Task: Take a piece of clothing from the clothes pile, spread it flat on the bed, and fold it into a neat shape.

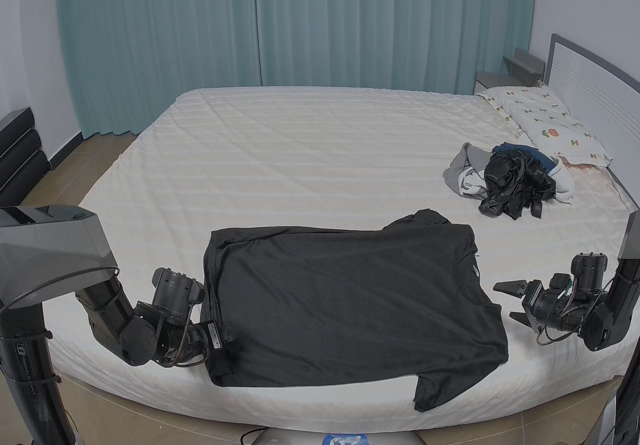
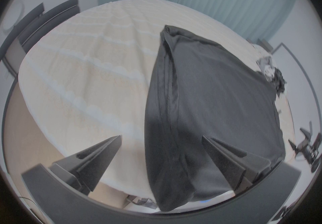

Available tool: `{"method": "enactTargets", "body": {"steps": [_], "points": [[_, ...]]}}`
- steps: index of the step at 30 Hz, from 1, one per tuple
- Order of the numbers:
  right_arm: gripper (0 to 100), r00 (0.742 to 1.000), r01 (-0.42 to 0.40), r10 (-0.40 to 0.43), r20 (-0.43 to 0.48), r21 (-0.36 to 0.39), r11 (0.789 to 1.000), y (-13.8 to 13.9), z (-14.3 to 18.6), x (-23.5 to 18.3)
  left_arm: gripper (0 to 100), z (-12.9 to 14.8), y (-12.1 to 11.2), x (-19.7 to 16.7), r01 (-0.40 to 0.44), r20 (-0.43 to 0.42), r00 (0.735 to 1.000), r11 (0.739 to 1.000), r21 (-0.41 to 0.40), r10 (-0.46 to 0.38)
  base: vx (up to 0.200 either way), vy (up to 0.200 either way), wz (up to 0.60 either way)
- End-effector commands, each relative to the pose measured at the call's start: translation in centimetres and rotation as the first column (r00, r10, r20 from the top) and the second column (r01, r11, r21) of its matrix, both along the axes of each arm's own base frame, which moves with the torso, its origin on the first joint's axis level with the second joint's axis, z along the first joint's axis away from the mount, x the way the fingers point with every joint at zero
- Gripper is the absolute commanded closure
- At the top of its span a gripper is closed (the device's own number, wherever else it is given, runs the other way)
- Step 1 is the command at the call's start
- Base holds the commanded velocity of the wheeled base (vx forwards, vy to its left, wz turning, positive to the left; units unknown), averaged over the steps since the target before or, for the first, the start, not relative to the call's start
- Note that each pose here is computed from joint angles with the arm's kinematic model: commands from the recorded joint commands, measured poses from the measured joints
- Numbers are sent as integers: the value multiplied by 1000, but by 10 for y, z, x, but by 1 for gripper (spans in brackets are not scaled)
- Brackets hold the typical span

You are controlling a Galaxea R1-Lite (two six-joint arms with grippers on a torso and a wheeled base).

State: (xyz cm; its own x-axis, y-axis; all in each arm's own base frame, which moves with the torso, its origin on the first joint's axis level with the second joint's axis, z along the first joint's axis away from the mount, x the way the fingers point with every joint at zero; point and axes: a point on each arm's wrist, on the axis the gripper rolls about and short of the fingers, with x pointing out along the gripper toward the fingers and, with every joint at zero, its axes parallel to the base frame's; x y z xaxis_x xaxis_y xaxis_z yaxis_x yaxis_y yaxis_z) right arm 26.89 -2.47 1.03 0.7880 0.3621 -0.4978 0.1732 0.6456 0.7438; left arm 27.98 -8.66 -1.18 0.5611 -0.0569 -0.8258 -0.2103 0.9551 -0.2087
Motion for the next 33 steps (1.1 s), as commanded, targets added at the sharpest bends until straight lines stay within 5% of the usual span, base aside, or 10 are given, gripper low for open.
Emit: {"method": "enactTargets", "body": {"steps": [1,6,14,24,33], "points": [[0,1000,0,0,2,0,1000,0,0,0,0,-7,4,-12,30,-44,999,998,48,-28,0,0,0],[0,1000,0,0,2,0,1000,0,1,0,0,-9,7,-14,29,-54,998,995,91,-24,0,0,0],[0,1000,-2,2,5,0,1000,0,1,0,0,-12,45,-21,-4,-93,995,960,279,31,0,0,0],[0,1000,-2,2,11,-1,1000,0,3,0,0,-1,67,-39,20,-169,985,932,361,44,0,0,0],[0,1000,-2,2,11,-1,1000,0,3,0,0,9,83,-36,-27,-141,987,933,360,83,0,0,0]]}}
